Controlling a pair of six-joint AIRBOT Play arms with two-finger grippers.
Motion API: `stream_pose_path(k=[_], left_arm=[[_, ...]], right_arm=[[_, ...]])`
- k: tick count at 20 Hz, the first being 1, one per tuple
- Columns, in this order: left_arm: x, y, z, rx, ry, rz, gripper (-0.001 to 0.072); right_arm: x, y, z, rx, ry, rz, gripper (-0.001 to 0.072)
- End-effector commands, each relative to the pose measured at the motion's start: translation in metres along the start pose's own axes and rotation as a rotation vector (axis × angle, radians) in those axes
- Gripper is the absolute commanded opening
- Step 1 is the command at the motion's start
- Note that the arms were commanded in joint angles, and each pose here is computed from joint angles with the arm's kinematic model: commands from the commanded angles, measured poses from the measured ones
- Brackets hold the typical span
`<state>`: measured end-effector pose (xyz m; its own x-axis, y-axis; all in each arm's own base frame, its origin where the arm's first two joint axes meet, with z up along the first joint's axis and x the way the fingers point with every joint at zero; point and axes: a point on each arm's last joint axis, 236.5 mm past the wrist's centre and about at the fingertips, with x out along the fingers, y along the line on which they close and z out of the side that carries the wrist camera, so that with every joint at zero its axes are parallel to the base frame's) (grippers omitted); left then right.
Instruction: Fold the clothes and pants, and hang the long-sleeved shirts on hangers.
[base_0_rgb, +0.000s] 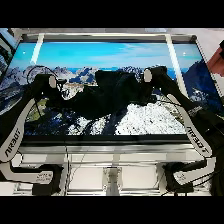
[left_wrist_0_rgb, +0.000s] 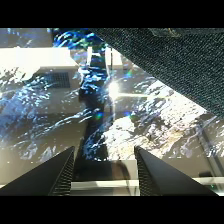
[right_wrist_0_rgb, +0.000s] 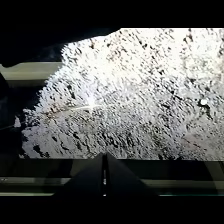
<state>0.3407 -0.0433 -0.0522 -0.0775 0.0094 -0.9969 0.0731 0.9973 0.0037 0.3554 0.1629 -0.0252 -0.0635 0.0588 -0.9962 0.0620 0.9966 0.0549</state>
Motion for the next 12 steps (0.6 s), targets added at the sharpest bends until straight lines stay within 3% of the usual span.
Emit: stream_pose_path(k=[1,6,11,12], left_arm=[[0.000,0.000,0.000,-0.001,0.001,0.000,0.0429],[0.000,0.000,0.000,-0.001,0.000,0.000,0.0429],[0.000,0.000,0.000,-0.001,0.001,0.000,0.0429],[0.000,0.000,0.000,-0.001,0.001,0.000,0.0429]], right_arm=[[0.000,0.004,0.011,-0.004,-0.048,0.018,0.0020],[-0.002,0.007,0.029,-0.068,-0.123,0.023,0.0019],[-0.005,0.013,0.046,-0.258,-0.202,0.029,0.0028],[-0.007,0.016,0.052,-0.278,-0.231,0.036,0.0117]])
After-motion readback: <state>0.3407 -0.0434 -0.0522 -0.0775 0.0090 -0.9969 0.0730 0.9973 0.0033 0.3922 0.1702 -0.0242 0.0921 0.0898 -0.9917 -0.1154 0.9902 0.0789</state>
